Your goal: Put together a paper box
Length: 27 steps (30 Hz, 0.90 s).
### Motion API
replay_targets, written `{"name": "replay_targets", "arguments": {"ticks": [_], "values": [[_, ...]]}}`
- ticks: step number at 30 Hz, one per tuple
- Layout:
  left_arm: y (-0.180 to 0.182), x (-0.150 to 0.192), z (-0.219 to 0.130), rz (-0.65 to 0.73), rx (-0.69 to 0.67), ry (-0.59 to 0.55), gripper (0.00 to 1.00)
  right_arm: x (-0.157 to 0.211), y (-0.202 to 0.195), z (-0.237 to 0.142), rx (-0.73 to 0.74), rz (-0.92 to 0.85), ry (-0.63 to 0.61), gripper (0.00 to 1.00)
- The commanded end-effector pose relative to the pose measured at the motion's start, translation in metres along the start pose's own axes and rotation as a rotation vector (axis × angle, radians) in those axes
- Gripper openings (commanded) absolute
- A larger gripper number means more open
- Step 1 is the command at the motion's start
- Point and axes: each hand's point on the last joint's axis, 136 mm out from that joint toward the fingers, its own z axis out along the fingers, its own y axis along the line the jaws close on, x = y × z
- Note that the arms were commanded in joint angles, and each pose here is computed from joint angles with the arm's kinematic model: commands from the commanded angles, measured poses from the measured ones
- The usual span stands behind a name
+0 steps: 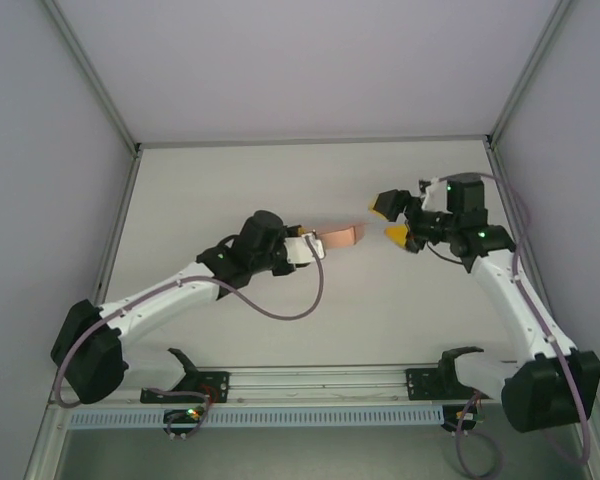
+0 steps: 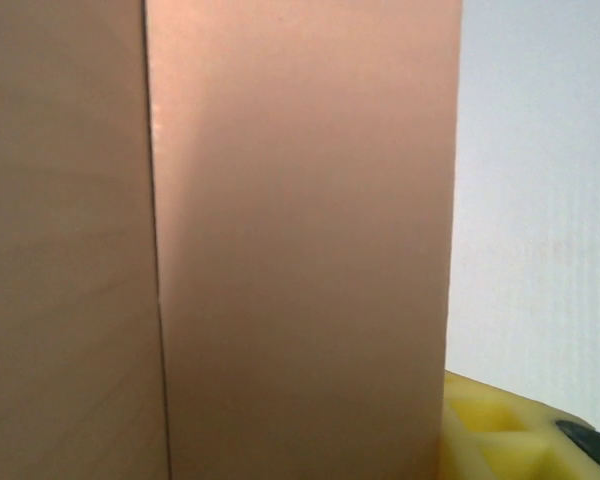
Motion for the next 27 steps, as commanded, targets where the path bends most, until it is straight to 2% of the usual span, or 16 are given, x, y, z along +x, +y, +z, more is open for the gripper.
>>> {"name": "replay_targets", "arguments": {"ticks": [1,5,8,10,16,20,24,27], "values": [[-0.023,0.016,-0.013,-0.121,0.178,0.062,0.39,-0.015,-0.01,-0.01,0.082,-0.341,-0.113,1.0],[-0.053,0.04,-0.02,-0.211,0.402,0.159,0.41,-0.008,0.012,-0.008,-0.049,-0.575,-0.097,1.0],[-0.045,0.043,-0.012,-0.334,0.445,0.203,0.4,0.015,0.023,-0.006,-0.107,-0.799,-0.003,1.0],[-0.051,0.044,-0.008,-0.339,0.501,0.227,0.4,0.024,0.02,-0.003,-0.093,-0.886,0.044,1.0],[-0.061,0.054,0.005,-0.283,0.557,0.304,0.42,0.039,-0.004,0.023,-0.021,-0.986,0.187,0.99],[-0.066,0.06,0.011,-0.27,0.586,0.348,0.42,0.061,-0.036,0.052,0.116,-1.062,0.378,0.93],[-0.072,0.068,0.018,-0.247,0.607,0.403,0.43,0.058,-0.049,0.07,0.167,-1.083,0.421,0.9],[-0.075,0.07,0.021,-0.241,0.615,0.407,0.42,0.061,-0.045,0.074,0.114,-1.121,0.428,0.89]]}}
